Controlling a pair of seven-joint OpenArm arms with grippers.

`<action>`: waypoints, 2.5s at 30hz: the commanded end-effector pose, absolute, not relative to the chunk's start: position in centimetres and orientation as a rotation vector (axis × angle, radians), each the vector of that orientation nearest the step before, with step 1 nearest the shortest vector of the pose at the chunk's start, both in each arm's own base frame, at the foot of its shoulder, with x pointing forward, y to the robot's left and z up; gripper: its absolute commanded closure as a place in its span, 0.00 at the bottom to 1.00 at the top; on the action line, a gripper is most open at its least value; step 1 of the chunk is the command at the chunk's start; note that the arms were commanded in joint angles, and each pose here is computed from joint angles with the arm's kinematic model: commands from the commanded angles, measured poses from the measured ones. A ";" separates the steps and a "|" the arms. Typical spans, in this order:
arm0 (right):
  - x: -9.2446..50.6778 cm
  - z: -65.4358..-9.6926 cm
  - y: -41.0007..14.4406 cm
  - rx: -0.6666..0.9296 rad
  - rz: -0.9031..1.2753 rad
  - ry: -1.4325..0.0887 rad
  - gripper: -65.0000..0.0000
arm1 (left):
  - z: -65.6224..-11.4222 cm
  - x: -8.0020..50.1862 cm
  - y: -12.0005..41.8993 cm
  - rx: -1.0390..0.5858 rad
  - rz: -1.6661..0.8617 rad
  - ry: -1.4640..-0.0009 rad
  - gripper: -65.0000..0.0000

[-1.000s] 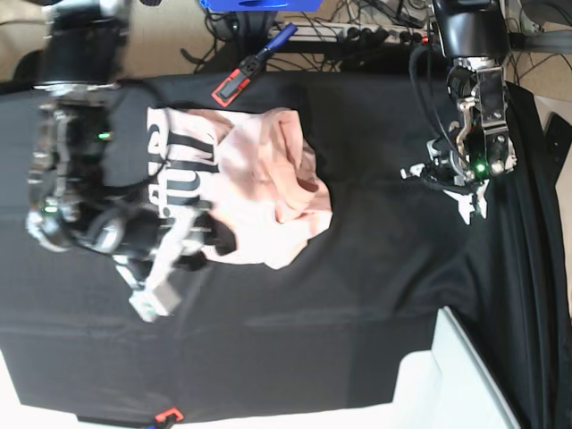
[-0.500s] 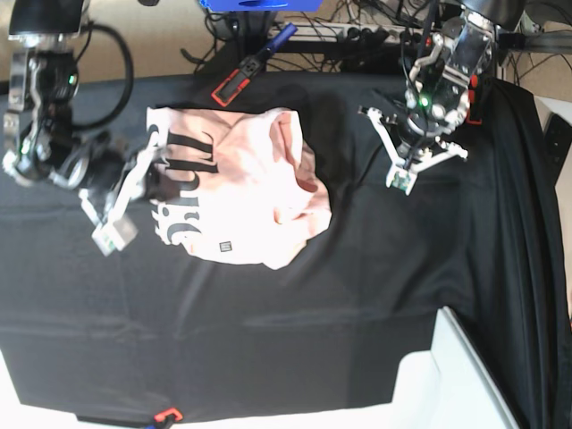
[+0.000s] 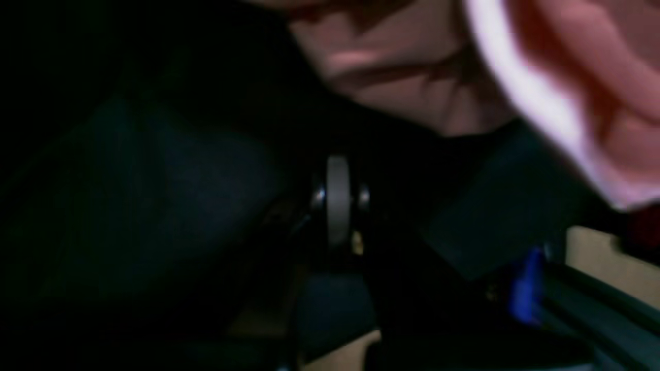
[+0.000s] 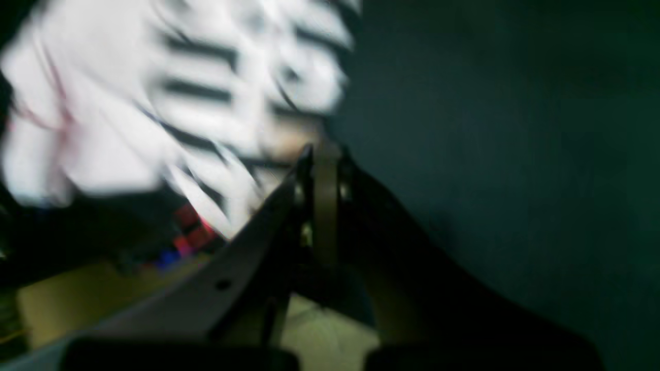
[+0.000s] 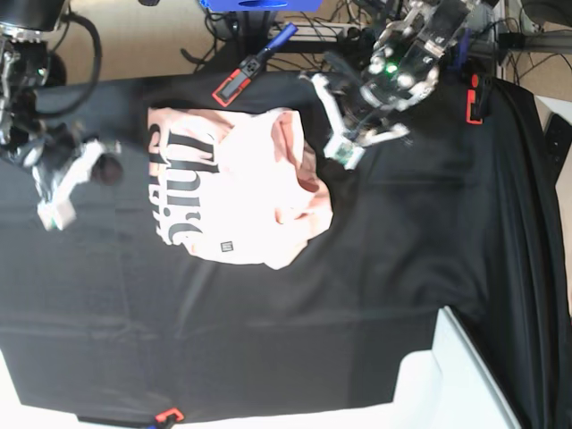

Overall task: Fold the T-shirt properly
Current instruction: 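Move the left gripper over the shirt toward the right gripper, then grasp the shirt with both grippers and lift it off the table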

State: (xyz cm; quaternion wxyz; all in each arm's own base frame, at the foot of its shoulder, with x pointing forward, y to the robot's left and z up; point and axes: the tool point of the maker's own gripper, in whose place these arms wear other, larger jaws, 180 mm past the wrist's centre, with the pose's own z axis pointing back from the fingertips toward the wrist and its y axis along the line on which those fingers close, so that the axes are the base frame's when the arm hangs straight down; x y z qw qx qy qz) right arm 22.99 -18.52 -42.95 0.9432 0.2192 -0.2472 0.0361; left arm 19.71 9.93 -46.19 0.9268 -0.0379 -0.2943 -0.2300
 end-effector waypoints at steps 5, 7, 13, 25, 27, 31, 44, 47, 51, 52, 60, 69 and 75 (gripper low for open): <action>22.2 -44.1 -20.4 0.389 0.083 -0.462 1.00 | -42.1 21.8 11.5 -0.041 -0.424 -0.737 1.00; 21.8 -44.7 -20.7 0.354 0.096 -0.438 1.00 | -42.8 21.7 11.3 -0.044 -0.427 -0.718 1.00; 20.0 -47.0 -20.0 0.314 0.098 -0.350 1.00 | -45.7 22.5 8.3 -0.087 -0.430 -0.654 1.00; 18.3 -49.2 -13.6 0.411 0.217 -0.254 1.00 | -47.7 28.9 4.9 -0.099 -0.364 -0.631 1.00; 18.2 -49.2 -12.7 0.424 0.237 -0.249 1.00 | -48.0 30.0 4.3 -0.103 -0.355 -0.626 1.00; 18.3 -49.1 -10.1 0.463 0.280 -0.247 1.00 | -48.2 32.3 2.2 -0.122 -0.343 -0.616 1.00; 18.4 -48.3 -3.6 0.565 0.386 -0.249 1.00 | -45.8 38.0 -6.5 -0.183 -0.475 -0.704 1.00; 18.9 -48.1 -3.1 0.572 0.390 -0.257 1.00 | -45.0 39.5 -6.9 -0.185 -0.475 -0.754 1.00; 19.9 -47.4 -1.8 0.582 0.435 -0.278 1.00 | -43.7 42.1 -6.5 -0.172 -0.475 -0.833 1.00; 20.2 -47.2 -1.6 0.583 0.449 -0.283 1.00 | -43.4 42.6 -6.3 -0.171 -0.471 -0.848 1.00; 19.6 -47.8 -2.0 0.541 0.369 -0.212 1.00 | -39.0 45.2 -7.1 -0.181 -0.469 -0.918 1.00; 17.7 -46.9 -5.4 0.495 0.255 -0.250 1.00 | -38.8 40.6 -0.9 -0.144 -0.375 -0.828 1.00; 19.1 -46.7 -9.9 0.420 0.171 -0.276 1.00 | -40.0 34.6 3.2 -0.129 -0.296 -0.714 1.00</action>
